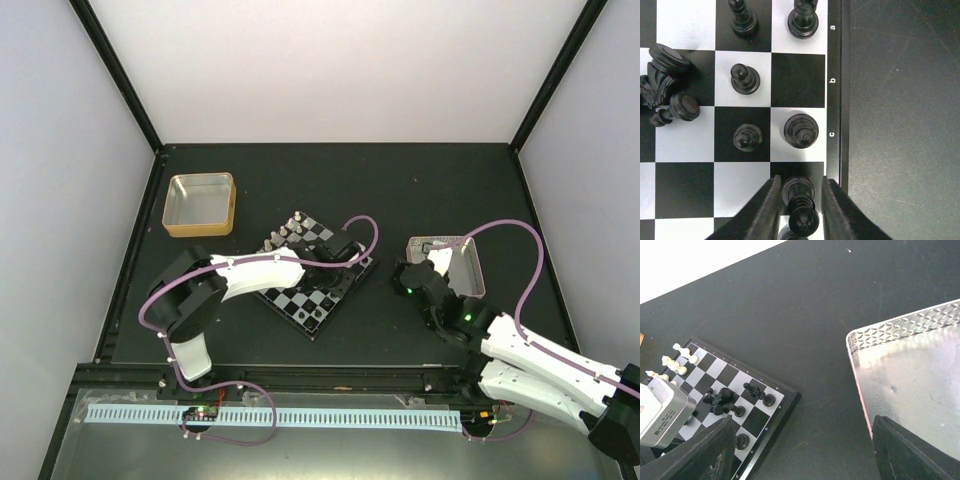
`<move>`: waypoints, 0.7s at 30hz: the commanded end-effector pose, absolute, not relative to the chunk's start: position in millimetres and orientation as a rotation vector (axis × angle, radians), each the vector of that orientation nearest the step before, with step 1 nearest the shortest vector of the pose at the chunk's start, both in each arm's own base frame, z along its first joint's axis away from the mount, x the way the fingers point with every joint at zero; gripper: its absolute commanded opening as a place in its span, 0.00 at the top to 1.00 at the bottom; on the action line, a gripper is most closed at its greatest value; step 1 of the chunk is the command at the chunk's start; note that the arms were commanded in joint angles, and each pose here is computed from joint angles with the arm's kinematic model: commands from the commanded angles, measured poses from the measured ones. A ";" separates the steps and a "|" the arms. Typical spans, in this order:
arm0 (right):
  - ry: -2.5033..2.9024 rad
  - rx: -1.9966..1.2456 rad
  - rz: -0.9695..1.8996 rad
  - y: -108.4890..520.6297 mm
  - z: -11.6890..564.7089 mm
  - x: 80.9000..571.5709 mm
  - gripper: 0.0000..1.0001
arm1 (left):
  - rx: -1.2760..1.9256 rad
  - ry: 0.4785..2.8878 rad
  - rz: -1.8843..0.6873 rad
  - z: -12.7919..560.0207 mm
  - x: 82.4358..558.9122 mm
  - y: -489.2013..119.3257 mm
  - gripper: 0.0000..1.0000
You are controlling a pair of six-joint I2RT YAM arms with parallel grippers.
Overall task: Set up the chess pieces on the board
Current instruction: Place the chess piece on the chessboard.
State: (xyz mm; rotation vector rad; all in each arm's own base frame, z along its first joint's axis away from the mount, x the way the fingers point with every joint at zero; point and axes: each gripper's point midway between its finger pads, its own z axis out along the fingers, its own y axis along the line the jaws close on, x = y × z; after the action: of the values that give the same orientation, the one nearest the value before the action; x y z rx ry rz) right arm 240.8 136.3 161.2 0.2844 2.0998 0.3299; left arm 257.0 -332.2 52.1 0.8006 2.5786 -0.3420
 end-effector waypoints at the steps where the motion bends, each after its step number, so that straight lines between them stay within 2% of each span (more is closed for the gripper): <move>1: 2.060 0.328 0.339 133.8 172.2 245.1 0.24 | 0.801 2.547 -0.351 67.6 261.2 -338.4 0.71; 8: 2.052 0.325 0.364 135.2 178.9 244.3 0.24 | 0.750 2.465 -0.428 111.8 266.5 -342.1 0.56; 13: 2.065 0.275 0.404 145.9 180.5 244.5 0.24 | 0.649 2.395 -0.452 147.7 274.7 -329.9 0.54; 21: 2.188 0.016 0.463 201.7 181.6 253.7 0.26 | 0.354 2.254 -0.450 193.1 285.2 -266.0 0.50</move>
State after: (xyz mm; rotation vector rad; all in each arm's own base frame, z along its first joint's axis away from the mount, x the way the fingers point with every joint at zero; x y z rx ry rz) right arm 244.5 166.7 164.4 0.1551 2.1695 0.3879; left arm 276.3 -300.0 172.6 0.5352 2.3286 -0.4784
